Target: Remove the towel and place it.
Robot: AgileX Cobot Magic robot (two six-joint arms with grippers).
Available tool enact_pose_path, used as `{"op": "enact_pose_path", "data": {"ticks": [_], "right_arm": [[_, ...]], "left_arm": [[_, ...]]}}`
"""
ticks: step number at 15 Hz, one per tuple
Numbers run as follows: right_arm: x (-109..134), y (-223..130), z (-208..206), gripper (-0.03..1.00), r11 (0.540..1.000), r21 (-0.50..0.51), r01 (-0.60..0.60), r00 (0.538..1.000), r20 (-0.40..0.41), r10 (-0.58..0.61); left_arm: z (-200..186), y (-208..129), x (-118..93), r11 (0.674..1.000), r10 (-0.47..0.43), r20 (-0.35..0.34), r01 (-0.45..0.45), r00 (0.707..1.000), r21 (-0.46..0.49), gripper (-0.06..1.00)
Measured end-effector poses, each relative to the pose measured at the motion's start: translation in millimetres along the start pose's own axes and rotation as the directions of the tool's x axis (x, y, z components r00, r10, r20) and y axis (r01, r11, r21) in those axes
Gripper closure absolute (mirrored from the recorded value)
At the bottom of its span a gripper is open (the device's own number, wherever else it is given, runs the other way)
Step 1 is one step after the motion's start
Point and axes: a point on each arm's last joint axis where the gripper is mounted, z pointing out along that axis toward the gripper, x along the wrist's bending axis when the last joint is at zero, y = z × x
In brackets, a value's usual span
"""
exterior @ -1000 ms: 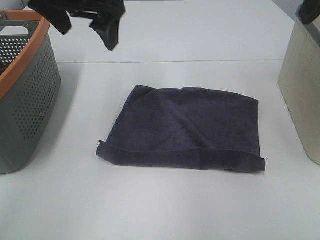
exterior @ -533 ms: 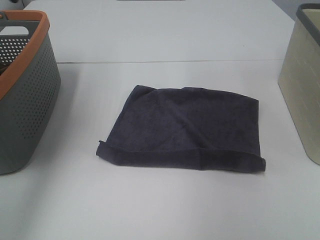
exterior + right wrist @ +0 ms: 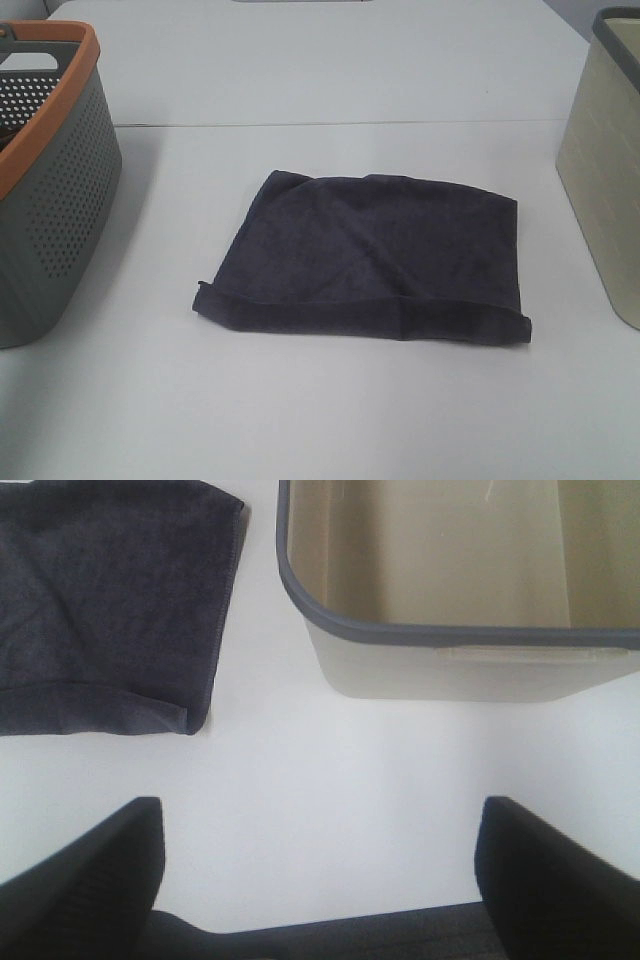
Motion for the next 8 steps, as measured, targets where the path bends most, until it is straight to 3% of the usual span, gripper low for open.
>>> {"op": "enact_pose_path", "data": {"ticks": [4,6,8], "right_arm": [[-2,-60,-13,0.21,0.994,-0.112,0.017,1.0,-0.004,-0.018],[-1,-92,-18,0.21,0.976,-0.193,0.105,0.993,-0.029,-0.113],[0,-104,-15,0.21,0.961,-0.21,0.179,0.977,-0.079,-0.199]], "left_arm": [[-17,-62,8,0.992,0.006,-0.025,-0.009,1.0,-0.128,0.06],[-18,-99,10,0.98,0.004,-0.022,-0.008,1.0,-0.197,0.06],[-20,-127,11,0.967,0.0,-0.018,-0.004,1.0,-0.255,0.06]]}}
